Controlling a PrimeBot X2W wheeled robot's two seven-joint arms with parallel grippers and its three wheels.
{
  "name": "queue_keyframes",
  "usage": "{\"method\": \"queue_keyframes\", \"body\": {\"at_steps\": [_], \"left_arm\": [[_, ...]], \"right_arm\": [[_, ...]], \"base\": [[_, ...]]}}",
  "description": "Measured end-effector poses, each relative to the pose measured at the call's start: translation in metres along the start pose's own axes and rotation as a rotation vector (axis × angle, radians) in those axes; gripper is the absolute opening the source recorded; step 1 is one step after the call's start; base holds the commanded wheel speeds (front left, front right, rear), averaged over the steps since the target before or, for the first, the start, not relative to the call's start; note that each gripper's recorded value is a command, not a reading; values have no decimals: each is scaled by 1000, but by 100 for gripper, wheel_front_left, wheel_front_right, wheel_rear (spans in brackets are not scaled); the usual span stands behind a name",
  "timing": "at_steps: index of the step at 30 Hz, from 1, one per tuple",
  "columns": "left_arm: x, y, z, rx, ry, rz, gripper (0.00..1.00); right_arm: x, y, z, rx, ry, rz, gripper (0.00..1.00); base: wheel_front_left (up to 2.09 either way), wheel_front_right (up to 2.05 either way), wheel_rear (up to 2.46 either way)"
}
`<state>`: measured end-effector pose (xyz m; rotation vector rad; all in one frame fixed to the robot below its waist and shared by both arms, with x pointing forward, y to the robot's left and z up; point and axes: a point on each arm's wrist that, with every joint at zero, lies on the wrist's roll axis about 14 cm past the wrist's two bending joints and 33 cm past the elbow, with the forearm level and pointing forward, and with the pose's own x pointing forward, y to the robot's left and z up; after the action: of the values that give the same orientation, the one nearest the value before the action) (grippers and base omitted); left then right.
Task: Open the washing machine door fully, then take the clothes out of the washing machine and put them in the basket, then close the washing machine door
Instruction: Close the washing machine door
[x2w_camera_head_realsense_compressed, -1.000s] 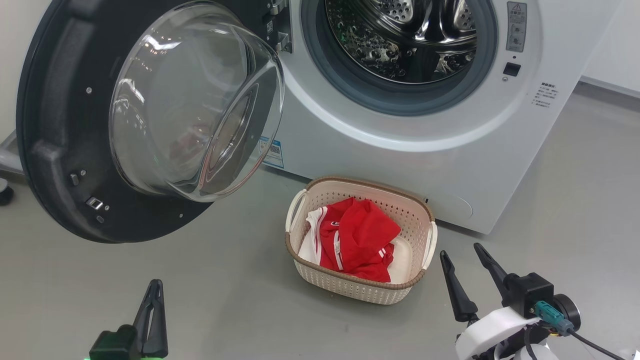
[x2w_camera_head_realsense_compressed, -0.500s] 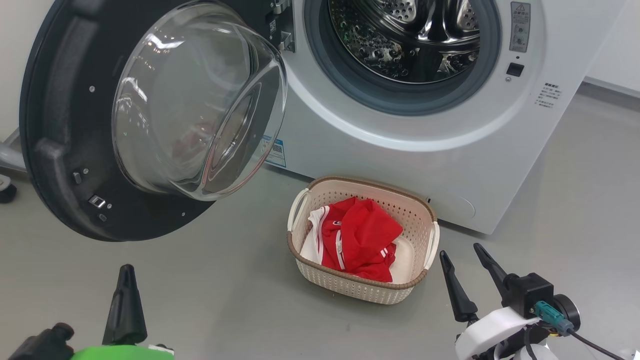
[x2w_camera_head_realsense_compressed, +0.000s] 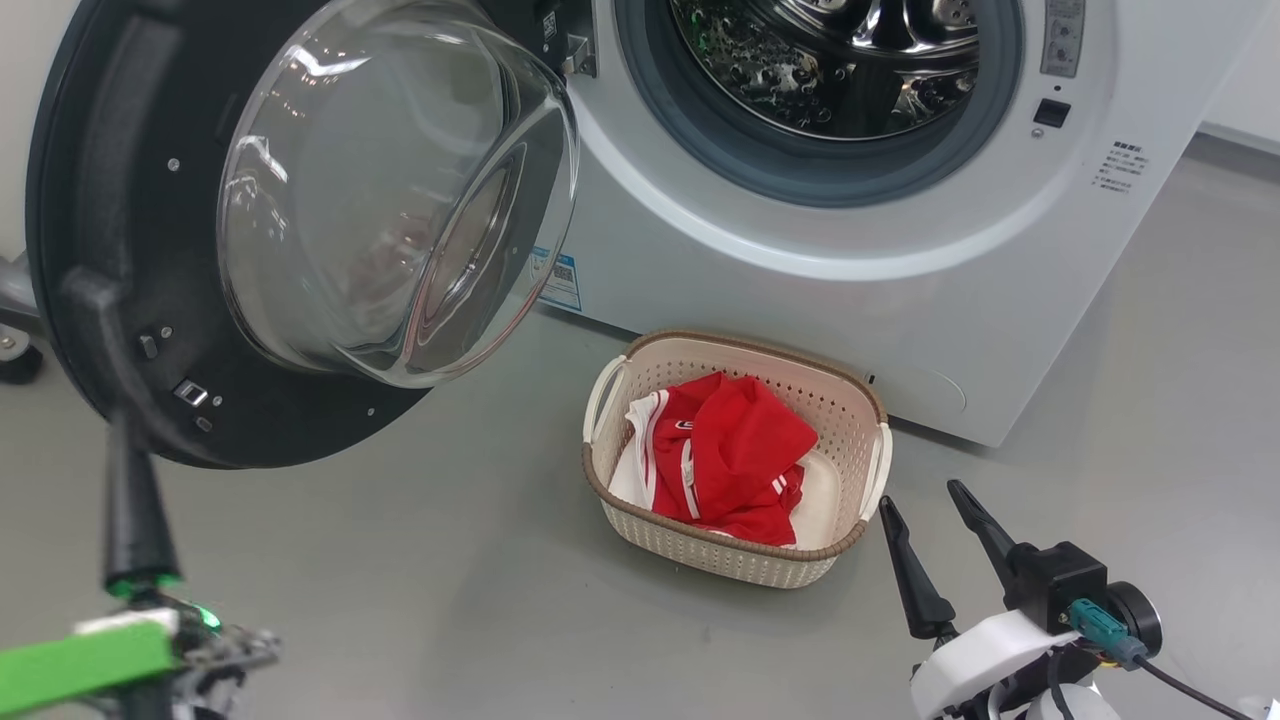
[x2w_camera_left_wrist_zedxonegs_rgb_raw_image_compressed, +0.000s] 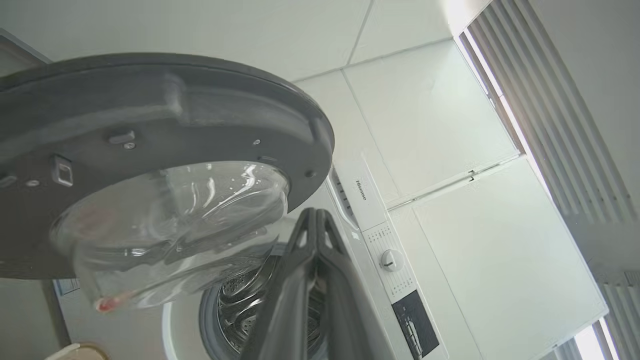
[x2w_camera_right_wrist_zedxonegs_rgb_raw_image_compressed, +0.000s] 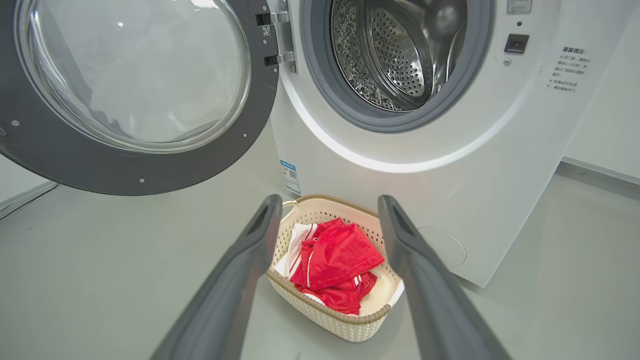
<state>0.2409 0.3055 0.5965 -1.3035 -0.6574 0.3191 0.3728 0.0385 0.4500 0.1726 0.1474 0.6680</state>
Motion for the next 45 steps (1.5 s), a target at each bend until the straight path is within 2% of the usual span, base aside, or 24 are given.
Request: {"method": "queue_keyframes", "body": {"at_steps": [2, 5, 9, 12, 16, 23, 31, 45], "left_arm": [[13, -12, 25, -72, -84, -38, 0], [26, -27, 59, -62, -188, -102, 0], [38, -30, 95, -46, -259, -121, 0], [48, -27, 122, -30, -299, -109, 0], [61, -7, 145, 44, -293, -17, 0], [86, 31, 147, 72, -206, 141, 0], [112, 76, 111, 53, -35, 304, 0], [149, 120, 64, 49, 118, 432, 0]], "right_arm": [[1, 0, -2, -5, 5, 3, 100], [3, -1, -3, -8, 7, 5, 100], [6, -4, -4, -6, 9, 6, 100], [9, -6, -4, -11, 6, 8, 100], [13, -7, -4, -10, 3, 11, 100], [18, -20, -6, -12, 3, -3, 100], [20, -38, -11, -10, 11, -33, 100], [18, -67, -21, -1, 29, -95, 100]], "base": [[0, 0, 0], [0, 0, 0], [0, 0, 0], [0, 0, 0], [0, 0, 0], [0, 0, 0], [0, 0, 0], [0, 0, 0]]}}
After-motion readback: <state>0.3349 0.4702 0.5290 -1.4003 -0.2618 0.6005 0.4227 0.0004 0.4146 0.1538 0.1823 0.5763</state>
